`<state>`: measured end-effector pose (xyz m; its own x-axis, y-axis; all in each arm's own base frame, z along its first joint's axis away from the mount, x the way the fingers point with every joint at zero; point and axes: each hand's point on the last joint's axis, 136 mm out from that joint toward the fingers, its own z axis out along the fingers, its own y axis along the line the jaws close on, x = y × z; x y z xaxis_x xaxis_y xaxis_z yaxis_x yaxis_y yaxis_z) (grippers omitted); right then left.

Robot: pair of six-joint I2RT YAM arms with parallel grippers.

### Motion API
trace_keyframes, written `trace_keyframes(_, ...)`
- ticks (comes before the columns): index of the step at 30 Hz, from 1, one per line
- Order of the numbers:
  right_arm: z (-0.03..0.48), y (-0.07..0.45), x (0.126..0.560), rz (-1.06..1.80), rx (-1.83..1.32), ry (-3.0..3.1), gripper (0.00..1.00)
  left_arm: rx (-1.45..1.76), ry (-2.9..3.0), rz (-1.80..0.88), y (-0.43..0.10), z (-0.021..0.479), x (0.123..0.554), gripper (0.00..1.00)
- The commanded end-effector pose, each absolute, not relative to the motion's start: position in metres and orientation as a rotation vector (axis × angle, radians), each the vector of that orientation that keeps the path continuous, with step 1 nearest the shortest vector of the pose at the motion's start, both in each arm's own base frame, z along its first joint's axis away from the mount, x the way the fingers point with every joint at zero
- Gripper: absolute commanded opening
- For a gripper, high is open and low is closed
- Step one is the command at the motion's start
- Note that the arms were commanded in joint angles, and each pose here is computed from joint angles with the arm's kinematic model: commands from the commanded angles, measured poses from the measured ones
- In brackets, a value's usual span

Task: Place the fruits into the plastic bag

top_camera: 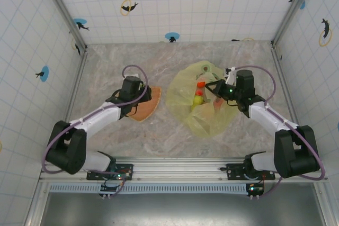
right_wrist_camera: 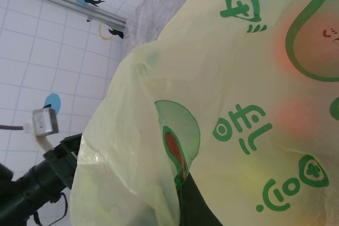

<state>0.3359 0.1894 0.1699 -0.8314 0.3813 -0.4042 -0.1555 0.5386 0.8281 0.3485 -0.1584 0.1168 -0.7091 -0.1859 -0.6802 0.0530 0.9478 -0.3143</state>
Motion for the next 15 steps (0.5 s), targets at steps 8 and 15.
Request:
trace_keyframes(8,0.170,0.191,0.338,1.291,0.167,2.200,0.00,0.012,2.193,-0.598,-0.189,0.169,0.324,0.58)
trace_keyframes(15,0.171,0.194,0.340,1.298,0.164,2.199,0.00,0.276,2.088,-0.830,-0.267,0.188,0.282,0.55)
